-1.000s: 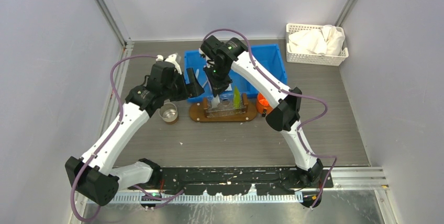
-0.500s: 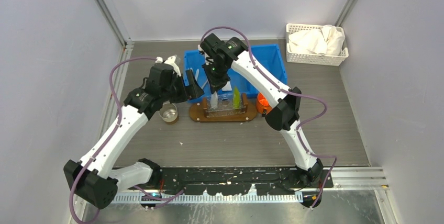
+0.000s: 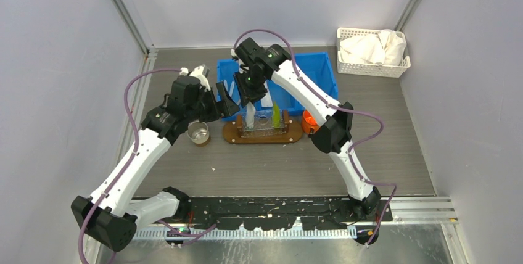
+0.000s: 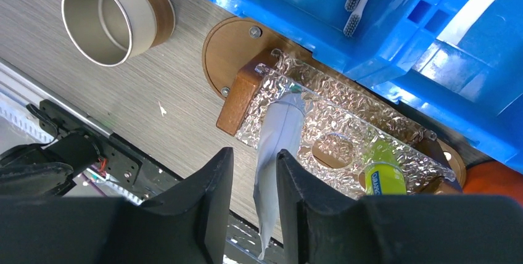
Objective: Prepare toiletry sets of a toothbrush and toothpaste on the tray
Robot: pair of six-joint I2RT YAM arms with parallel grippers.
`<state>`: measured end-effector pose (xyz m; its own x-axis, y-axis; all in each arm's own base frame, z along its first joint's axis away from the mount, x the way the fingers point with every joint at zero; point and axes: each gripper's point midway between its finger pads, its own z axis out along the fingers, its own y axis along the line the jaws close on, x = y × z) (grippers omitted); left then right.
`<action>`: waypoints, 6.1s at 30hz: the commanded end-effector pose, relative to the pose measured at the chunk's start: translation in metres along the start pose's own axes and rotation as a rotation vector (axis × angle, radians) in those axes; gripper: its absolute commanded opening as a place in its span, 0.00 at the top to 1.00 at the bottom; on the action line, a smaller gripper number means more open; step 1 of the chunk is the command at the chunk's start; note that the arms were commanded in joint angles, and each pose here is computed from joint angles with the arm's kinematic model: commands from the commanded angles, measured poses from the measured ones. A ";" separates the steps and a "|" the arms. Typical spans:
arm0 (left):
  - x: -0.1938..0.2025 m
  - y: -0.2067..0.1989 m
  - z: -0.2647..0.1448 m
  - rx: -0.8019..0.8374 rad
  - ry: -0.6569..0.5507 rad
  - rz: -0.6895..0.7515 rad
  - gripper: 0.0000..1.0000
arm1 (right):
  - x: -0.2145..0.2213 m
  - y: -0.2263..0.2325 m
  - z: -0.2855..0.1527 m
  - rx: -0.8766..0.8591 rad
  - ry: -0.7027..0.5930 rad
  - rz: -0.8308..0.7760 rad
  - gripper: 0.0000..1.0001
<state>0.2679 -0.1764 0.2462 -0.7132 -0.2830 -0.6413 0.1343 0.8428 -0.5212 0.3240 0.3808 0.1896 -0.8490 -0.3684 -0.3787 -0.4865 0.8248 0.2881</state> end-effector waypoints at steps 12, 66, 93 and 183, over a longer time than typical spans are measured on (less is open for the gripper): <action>-0.014 -0.005 -0.012 0.012 -0.061 0.004 0.22 | -0.010 0.025 -0.059 -0.083 -0.146 -0.045 0.61; -0.032 0.047 0.281 -0.494 0.336 0.260 0.53 | 0.077 -0.153 -0.102 0.149 -0.414 0.233 0.41; -0.012 0.089 0.271 -0.733 0.342 0.324 0.55 | 0.095 -0.153 -0.093 0.120 -0.364 0.209 0.43; -0.097 -0.117 -0.049 0.185 0.389 -0.891 0.94 | -0.004 0.074 -0.276 0.071 -1.036 -0.480 0.55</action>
<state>0.2789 -0.2196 0.3860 -0.7629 -0.5900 0.2645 -0.5207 0.3182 -0.7922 0.2408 0.3001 0.4920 0.0990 -0.0507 -0.9938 -0.5948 0.7977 -0.1000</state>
